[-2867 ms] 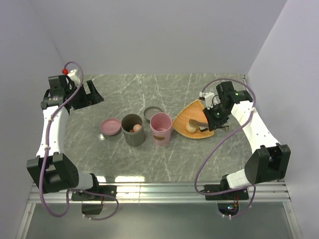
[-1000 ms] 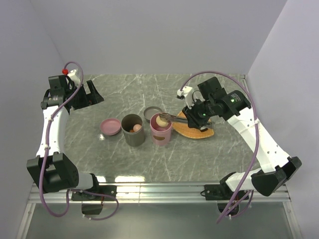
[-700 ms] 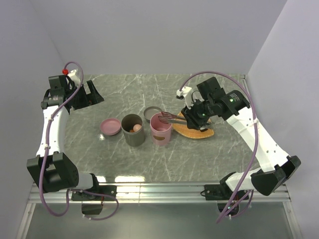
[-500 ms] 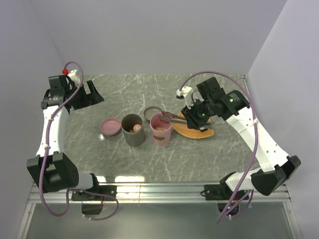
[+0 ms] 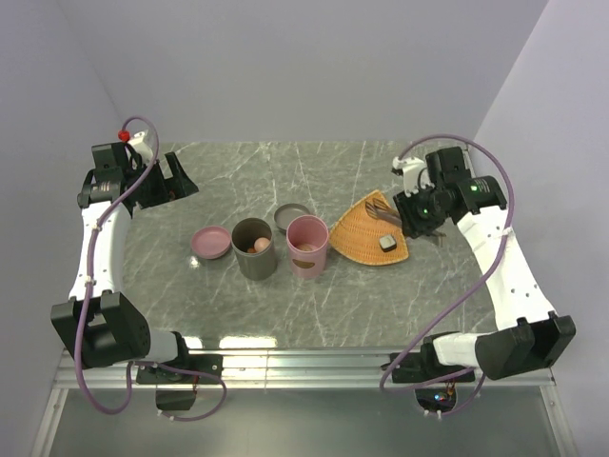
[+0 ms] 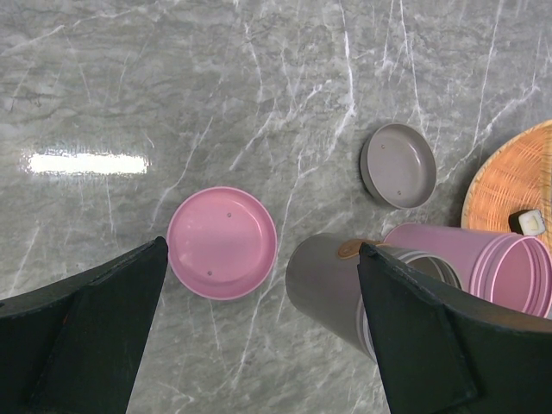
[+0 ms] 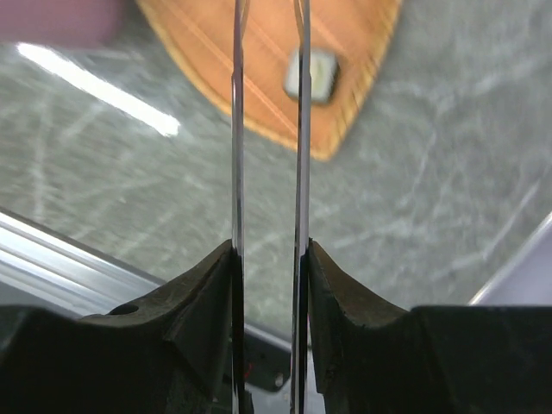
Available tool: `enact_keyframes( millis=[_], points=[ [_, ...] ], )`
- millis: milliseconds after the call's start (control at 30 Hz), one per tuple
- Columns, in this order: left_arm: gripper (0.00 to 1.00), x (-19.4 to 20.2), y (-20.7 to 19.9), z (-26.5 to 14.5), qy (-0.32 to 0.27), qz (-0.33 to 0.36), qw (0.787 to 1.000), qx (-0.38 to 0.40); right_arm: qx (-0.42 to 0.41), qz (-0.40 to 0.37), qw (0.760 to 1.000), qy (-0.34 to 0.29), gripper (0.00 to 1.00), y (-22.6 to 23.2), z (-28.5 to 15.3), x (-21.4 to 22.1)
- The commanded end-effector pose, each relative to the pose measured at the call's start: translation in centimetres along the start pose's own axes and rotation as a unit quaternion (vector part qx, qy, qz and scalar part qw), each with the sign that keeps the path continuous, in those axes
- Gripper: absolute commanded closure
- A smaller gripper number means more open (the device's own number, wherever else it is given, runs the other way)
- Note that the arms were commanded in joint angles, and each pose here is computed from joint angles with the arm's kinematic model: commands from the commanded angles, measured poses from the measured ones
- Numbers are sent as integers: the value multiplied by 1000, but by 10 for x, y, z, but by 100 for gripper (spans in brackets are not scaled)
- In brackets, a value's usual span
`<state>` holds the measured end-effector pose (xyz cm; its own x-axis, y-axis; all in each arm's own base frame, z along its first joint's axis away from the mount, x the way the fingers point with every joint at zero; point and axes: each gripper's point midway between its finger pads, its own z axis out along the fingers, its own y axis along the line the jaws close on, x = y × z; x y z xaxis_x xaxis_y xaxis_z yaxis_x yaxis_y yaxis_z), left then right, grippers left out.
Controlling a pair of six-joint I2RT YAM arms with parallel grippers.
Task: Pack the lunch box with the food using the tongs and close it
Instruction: Pick up the fake food from the plate.
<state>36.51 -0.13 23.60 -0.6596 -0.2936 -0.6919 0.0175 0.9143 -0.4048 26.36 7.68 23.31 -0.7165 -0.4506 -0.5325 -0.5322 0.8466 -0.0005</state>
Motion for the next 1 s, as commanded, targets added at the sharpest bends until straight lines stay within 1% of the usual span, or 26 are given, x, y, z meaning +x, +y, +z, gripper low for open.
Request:
enact_keyframes(
  millis=[0, 133, 233, 333, 500, 567, 967],
  points=[
    [1, -15, -7, -5, -20, 13, 1000, 15, 50, 8, 998, 22, 57, -19, -4, 27],
    [1, -14, -8, -4, -20, 9, 1000, 20, 72, 15, 995, 61, 55, -25, 6, 57],
    [0, -14, -9, -3, -19, 8, 1000, 23, 84, 26, 993, 81, 54, -29, 11, 69],
    [1, -14, -8, -3, -20, 9, 1000, 21, 92, 33, 991, 88, 53, -31, 13, 75],
    [1, -11, -6, -1, -17, 10, 1000, 17, 89, 41, 990, 97, 52, -31, 19, 77],
    [1, -11, -6, -2, -17, 10, 1000, 17, 89, 41, 991, 97, 49, -31, 20, 75],
    [1, -11, -5, -1, -17, 8, 1000, 14, 70, 37, 991, 104, 48, -27, 26, 71]
  ],
)
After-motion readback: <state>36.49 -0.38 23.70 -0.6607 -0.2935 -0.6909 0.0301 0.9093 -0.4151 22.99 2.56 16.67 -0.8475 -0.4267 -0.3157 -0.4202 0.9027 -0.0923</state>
